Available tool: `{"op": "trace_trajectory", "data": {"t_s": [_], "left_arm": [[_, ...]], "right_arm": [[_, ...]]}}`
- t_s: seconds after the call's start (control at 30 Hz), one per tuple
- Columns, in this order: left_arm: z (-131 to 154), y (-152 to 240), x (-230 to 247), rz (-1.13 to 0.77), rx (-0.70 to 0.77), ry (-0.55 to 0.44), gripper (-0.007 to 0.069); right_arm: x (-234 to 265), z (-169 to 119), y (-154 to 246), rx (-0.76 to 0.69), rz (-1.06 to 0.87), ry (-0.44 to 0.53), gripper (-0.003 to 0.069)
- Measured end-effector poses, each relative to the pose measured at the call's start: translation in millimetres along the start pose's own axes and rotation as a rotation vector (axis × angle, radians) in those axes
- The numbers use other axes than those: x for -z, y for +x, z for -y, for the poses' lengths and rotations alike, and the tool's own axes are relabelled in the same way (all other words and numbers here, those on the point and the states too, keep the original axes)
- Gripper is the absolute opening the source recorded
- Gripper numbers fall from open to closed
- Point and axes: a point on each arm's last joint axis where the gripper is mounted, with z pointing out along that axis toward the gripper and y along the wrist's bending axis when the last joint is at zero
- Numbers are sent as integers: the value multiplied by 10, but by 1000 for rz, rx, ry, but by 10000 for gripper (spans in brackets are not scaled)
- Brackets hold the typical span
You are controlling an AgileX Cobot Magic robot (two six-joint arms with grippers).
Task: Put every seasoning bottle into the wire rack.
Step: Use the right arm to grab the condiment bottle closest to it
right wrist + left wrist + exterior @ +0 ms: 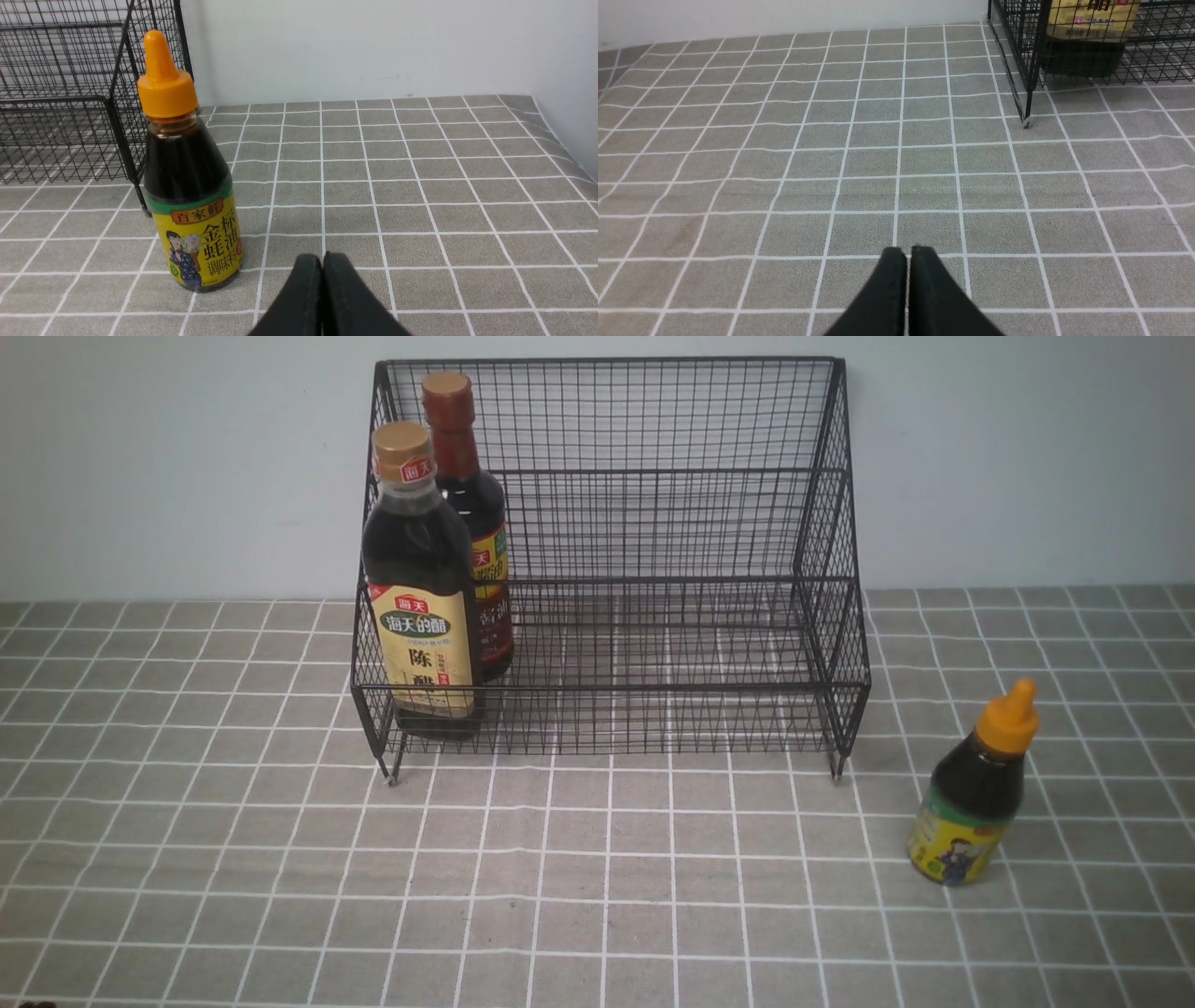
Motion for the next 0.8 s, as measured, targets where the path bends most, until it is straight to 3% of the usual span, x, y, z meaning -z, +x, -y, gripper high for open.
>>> {"op": "trace_trajectory", "data": {"t_s": [0.8], "left_arm": [[0,2,-1,-1,0,0,-7]], "right_arm": [[0,3,-1,13,1,4,-12]]}}
